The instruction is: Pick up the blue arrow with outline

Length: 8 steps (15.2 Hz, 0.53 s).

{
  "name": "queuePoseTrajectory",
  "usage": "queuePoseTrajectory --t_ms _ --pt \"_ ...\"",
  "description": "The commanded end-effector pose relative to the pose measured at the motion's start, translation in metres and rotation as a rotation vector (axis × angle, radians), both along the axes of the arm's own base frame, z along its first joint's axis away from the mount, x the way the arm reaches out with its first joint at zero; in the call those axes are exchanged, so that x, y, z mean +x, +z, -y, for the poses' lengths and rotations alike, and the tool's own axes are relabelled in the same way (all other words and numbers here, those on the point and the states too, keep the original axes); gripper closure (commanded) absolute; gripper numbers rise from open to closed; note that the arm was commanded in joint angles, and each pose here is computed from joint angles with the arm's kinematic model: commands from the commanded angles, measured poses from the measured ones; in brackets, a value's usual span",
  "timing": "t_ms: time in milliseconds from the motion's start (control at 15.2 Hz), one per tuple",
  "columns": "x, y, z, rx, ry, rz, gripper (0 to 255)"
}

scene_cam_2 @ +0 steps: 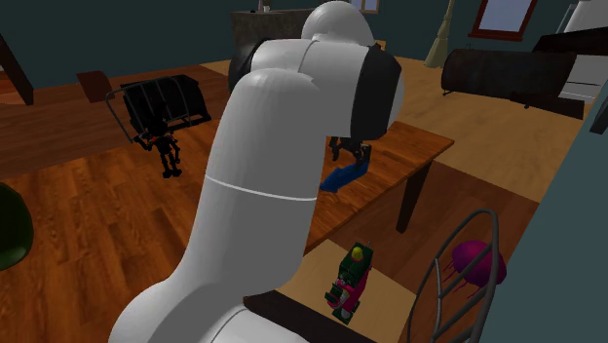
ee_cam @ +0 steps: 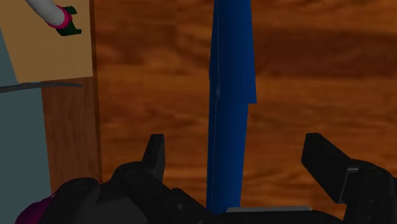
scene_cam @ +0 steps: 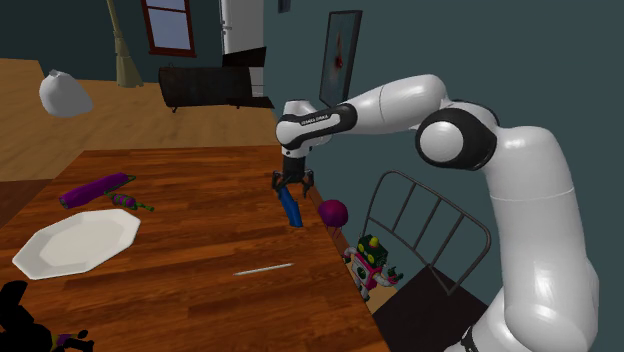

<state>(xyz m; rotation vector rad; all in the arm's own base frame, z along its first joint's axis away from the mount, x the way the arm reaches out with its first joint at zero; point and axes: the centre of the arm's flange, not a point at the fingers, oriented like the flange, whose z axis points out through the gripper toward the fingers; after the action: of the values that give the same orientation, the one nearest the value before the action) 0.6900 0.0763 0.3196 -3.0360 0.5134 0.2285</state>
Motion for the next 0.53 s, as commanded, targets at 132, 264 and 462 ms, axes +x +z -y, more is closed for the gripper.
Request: queuePoseTrajectory --t_ms 132,264,462 --pt "0.003 -0.023 -0.001 0.0 -0.004 -0.001 0" --pt "0.003 -0.034 -0.001 0.0 -0.004 -0.001 0" --pt "0.003 -0.042 -0.001 0.0 -0.004 -0.001 0"
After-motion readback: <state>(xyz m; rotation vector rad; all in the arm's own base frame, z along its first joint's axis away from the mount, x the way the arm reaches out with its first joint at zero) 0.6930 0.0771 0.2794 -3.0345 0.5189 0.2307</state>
